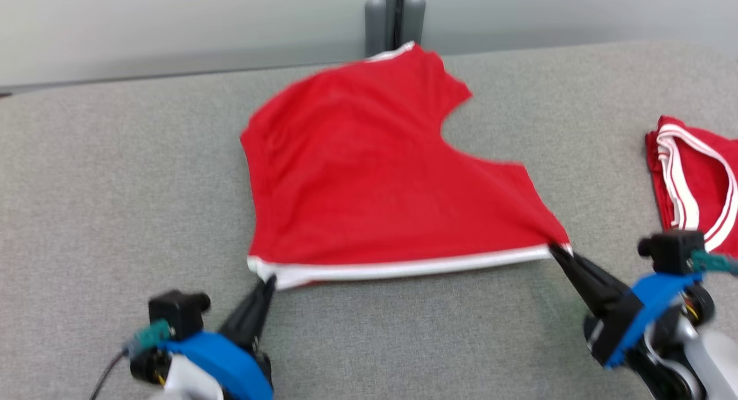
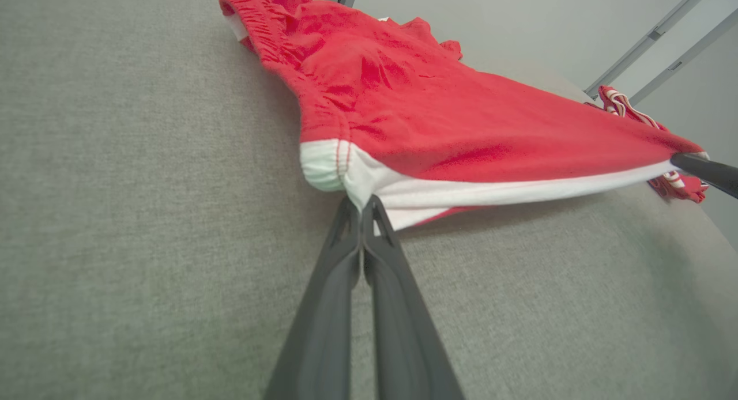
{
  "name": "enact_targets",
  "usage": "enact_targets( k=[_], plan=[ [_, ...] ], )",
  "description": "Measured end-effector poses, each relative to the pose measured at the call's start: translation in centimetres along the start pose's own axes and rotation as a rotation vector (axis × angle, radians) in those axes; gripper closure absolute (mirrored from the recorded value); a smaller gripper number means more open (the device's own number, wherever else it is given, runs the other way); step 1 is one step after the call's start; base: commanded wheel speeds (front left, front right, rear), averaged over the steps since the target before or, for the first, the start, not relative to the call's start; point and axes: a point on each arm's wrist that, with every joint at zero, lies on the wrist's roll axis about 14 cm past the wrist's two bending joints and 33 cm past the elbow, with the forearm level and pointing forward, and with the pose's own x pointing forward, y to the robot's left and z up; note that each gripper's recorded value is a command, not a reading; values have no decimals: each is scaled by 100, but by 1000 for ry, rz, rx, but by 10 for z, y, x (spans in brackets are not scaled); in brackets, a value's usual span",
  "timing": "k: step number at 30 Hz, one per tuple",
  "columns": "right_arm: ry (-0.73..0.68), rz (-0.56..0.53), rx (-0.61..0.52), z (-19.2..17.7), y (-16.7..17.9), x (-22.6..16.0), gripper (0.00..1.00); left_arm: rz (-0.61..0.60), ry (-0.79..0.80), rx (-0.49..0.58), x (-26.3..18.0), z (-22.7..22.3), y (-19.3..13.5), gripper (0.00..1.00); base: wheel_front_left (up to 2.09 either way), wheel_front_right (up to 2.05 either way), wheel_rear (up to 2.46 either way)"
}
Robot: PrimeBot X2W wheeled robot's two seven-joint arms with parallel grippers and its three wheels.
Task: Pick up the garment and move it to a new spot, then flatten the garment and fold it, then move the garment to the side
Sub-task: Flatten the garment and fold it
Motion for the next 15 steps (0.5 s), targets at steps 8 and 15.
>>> enact_targets(
  k=[8, 15],
  plan=[
    [98, -121, 54, -28, -12, -66, 100, -55, 160, -13, -67, -23, -38, 100, 0, 0, 0],
    [112, -188, 30, -12, 0, -88, 100, -68, 172, -79, -89, -12, -51, 100, 0, 0, 0]
  ],
)
